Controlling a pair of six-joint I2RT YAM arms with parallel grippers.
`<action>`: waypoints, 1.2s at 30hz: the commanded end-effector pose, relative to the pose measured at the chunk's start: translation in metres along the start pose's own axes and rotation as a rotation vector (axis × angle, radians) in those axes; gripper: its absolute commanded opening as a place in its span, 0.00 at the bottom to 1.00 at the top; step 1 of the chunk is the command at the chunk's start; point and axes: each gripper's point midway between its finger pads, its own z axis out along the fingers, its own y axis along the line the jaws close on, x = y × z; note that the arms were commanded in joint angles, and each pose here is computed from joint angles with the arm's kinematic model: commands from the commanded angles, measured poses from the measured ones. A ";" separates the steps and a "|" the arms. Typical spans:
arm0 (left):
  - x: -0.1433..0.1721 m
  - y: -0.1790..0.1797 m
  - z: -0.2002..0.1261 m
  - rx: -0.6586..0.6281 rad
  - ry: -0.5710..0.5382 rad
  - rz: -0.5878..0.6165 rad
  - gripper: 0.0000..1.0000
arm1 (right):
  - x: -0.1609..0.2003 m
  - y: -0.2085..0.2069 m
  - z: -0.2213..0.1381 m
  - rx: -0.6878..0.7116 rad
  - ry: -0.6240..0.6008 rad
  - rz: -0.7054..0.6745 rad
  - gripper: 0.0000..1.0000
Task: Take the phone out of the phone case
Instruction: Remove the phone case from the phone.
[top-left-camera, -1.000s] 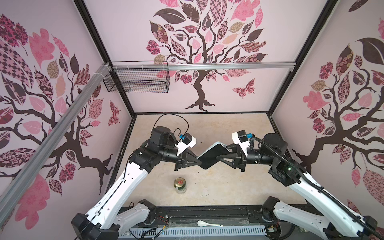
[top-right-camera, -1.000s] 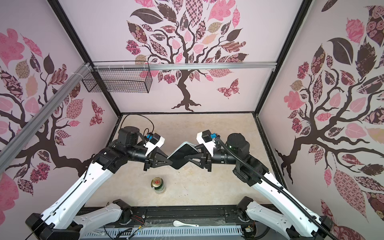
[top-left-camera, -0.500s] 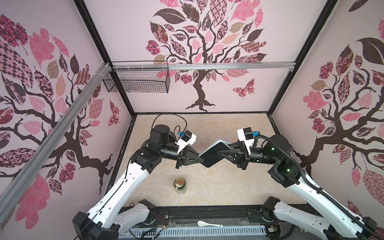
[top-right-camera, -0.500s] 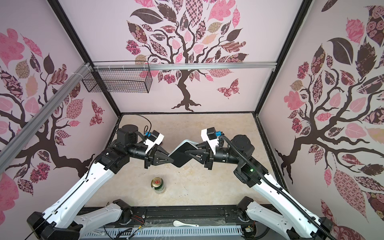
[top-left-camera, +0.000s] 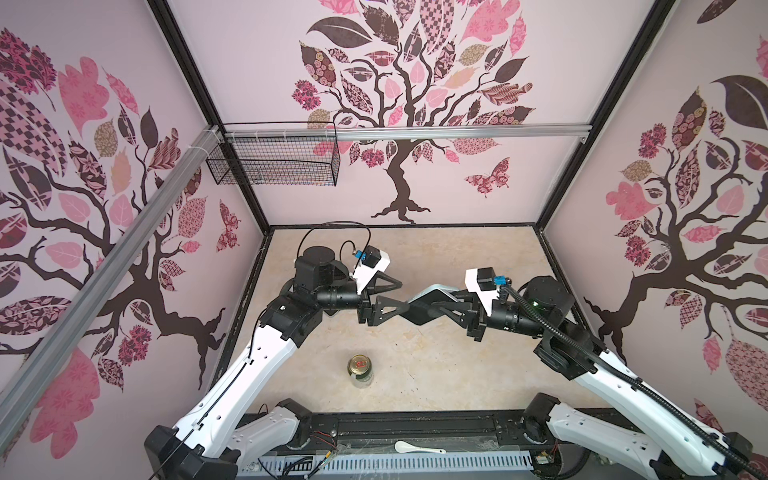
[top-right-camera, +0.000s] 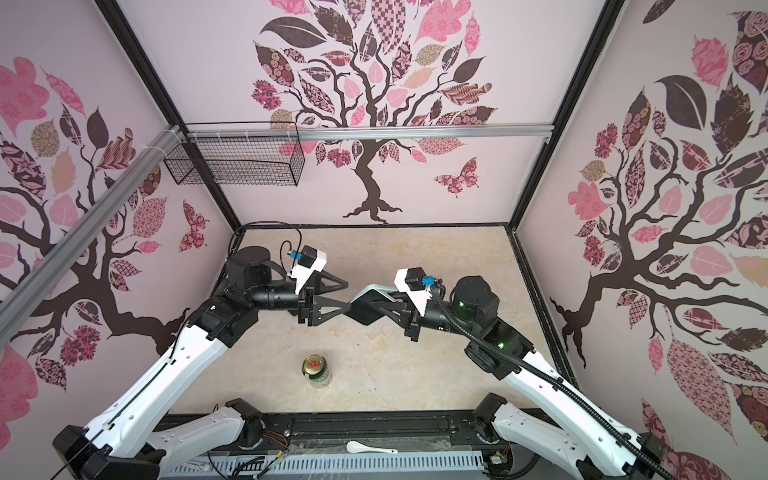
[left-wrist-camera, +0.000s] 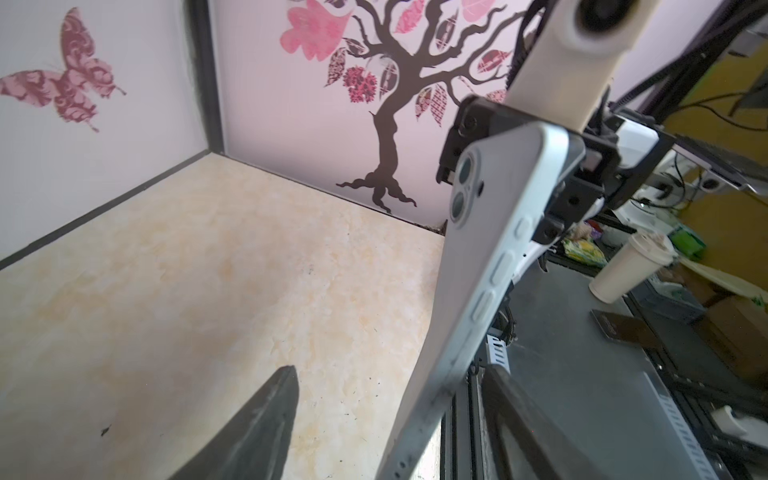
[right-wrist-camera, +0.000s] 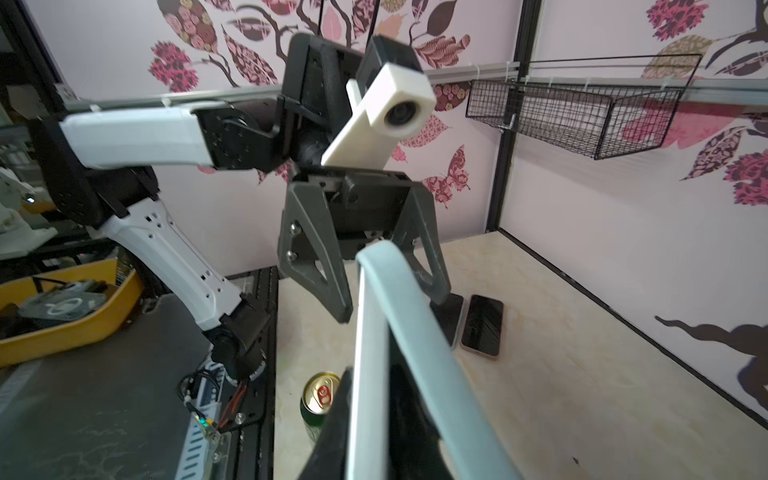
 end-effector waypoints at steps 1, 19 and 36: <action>-0.018 0.010 -0.005 -0.081 -0.012 0.020 0.75 | 0.003 -0.013 -0.006 0.095 0.023 -0.230 0.00; -0.001 0.010 0.039 -0.067 0.178 0.031 0.73 | 0.067 -0.032 0.021 0.052 0.208 -0.657 0.00; 0.022 0.012 0.075 -0.065 0.292 0.041 0.61 | 0.074 -0.026 0.022 0.003 0.234 -0.632 0.00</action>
